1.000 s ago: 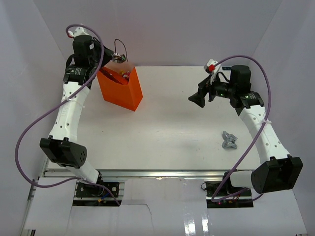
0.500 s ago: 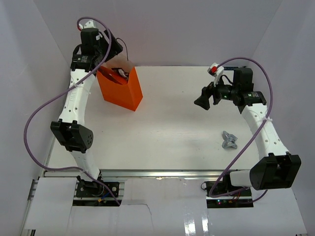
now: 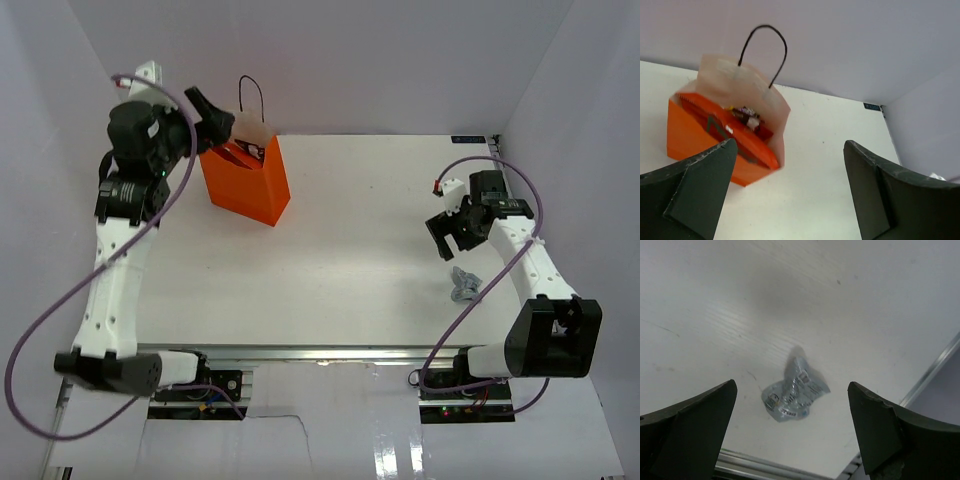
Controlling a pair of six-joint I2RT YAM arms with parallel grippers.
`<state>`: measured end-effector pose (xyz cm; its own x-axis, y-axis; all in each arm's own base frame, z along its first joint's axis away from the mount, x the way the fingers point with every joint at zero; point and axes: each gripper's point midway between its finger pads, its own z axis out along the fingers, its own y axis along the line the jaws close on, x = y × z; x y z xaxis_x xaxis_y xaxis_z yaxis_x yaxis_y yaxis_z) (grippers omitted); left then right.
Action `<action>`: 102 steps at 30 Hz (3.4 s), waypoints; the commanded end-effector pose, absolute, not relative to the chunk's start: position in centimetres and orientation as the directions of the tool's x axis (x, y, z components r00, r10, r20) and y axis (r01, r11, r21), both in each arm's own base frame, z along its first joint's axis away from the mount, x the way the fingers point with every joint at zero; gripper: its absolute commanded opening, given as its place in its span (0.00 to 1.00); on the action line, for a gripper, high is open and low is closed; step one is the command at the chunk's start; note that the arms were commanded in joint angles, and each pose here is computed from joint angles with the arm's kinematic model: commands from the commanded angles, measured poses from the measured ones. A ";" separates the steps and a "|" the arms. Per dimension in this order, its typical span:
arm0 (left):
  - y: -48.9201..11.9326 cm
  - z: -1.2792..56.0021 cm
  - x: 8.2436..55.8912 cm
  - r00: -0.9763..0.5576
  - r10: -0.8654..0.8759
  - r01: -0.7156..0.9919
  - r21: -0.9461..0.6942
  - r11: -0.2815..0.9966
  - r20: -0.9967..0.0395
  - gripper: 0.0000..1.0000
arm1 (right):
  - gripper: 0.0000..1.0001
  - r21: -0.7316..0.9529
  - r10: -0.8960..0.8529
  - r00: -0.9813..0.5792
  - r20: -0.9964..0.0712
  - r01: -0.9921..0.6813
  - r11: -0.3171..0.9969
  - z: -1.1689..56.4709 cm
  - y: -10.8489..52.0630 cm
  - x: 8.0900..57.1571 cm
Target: Place the snacks into the paper bag
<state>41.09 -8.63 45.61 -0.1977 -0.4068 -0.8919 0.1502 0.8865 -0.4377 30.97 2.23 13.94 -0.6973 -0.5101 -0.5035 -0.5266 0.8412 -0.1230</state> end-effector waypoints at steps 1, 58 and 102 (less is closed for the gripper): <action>-8.2 48.0 33.4 -0.072 -0.373 0.256 -0.378 0.890 -0.925 0.98 | 0.98 -0.246 -0.522 -0.783 -0.338 -0.462 0.852 12.6 -2.5 28.6; -8.6 34.7 20.9 -0.305 -0.619 0.134 -0.677 0.724 -0.723 0.98 | 0.22 -0.127 0.099 0.232 -0.968 -0.787 0.604 42.5 48.4 46.0; -11.2 34.9 24.8 -0.439 -0.412 0.269 -0.555 0.787 -0.798 0.98 | 0.90 -0.110 -0.158 -0.467 -0.870 -0.130 0.985 29.0 2.9 33.1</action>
<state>25.42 -10.76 33.31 -0.4891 -0.4202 -0.7643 0.1934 0.8022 -0.5649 34.43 4.52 27.64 -0.5154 -0.1846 -0.8368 -0.2169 0.9728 -0.0811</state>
